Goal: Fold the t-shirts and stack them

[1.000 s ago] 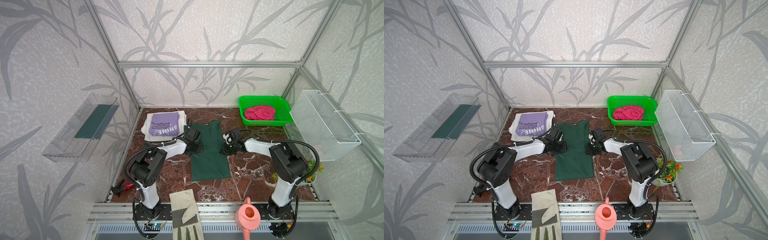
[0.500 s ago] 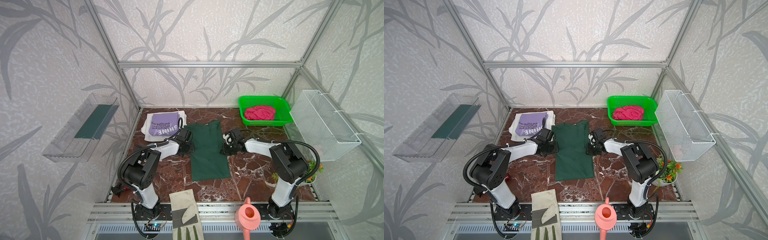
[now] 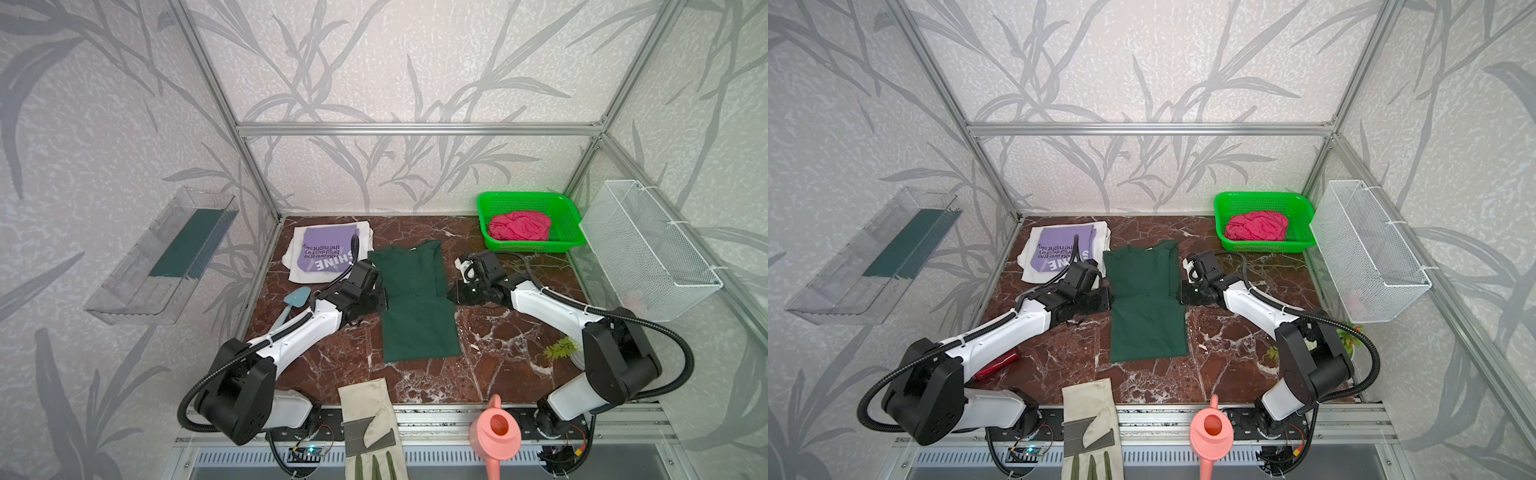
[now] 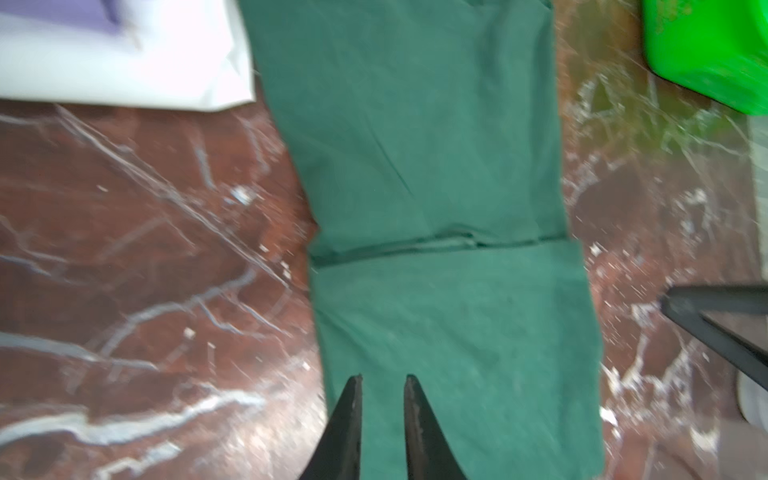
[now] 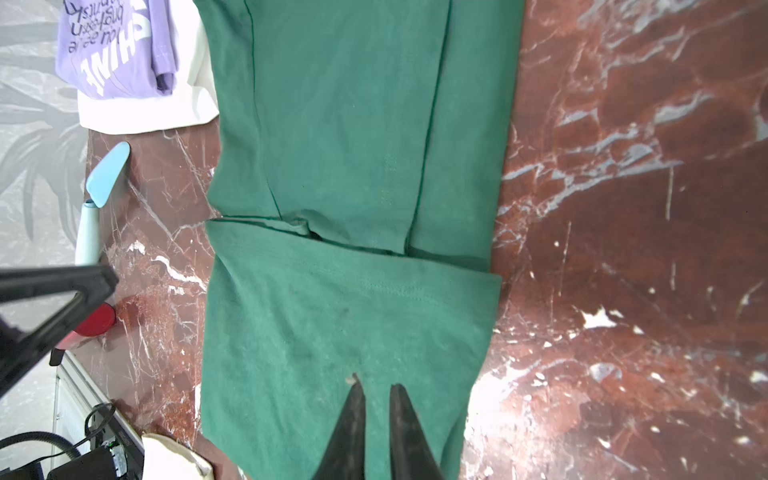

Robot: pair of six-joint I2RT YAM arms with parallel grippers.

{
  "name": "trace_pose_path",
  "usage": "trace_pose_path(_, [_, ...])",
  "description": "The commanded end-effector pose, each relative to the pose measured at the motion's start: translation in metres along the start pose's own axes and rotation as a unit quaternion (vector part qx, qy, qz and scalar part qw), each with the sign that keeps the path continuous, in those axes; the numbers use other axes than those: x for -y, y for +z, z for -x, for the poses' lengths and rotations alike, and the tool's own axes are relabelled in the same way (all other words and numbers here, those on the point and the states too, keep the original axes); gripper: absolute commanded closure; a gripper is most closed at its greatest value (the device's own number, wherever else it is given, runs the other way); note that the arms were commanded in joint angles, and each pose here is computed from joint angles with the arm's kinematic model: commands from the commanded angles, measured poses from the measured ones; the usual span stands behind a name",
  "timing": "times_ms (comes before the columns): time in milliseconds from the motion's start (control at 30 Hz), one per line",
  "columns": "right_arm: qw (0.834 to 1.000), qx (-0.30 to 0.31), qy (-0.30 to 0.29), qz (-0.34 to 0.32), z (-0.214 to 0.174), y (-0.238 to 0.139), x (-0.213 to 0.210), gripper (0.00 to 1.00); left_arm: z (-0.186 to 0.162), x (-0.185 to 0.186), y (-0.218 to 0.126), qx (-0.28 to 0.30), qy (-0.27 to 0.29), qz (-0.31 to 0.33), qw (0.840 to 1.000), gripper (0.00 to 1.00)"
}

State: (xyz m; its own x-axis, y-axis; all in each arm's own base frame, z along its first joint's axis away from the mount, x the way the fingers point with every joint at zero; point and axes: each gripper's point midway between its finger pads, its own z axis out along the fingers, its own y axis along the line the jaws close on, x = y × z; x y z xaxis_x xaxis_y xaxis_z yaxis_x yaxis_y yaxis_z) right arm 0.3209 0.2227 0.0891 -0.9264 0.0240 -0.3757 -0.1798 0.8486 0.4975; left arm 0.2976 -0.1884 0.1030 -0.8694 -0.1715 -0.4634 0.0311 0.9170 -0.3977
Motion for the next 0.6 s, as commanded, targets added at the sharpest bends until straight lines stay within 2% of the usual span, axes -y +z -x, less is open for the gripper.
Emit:
trace_pose_path(0, [0.999, -0.046, 0.027, -0.01, -0.033, 0.012, 0.015, 0.86, -0.045, -0.008, 0.01, -0.063, -0.026, 0.011, 0.998, 0.79])
trace_pose_path(233, [0.996, -0.064, 0.039, -0.037, -0.053, 0.025, 0.036, 0.87, -0.075, -0.025, 0.03, -0.085, -0.049, 0.036, 0.995, 0.79])
trace_pose_path(400, [0.992, -0.08, 0.04, -0.092, -0.065, 0.021, 0.059, 0.87, -0.097, -0.047, 0.03, -0.113, -0.056, 0.076, 0.989, 0.8])
trace_pose_path(567, [0.989, -0.087, 0.031, -0.115, -0.071, 0.019, 0.071, 0.87, -0.107, -0.056, 0.03, -0.124, -0.057, 0.087, 0.987, 0.8])
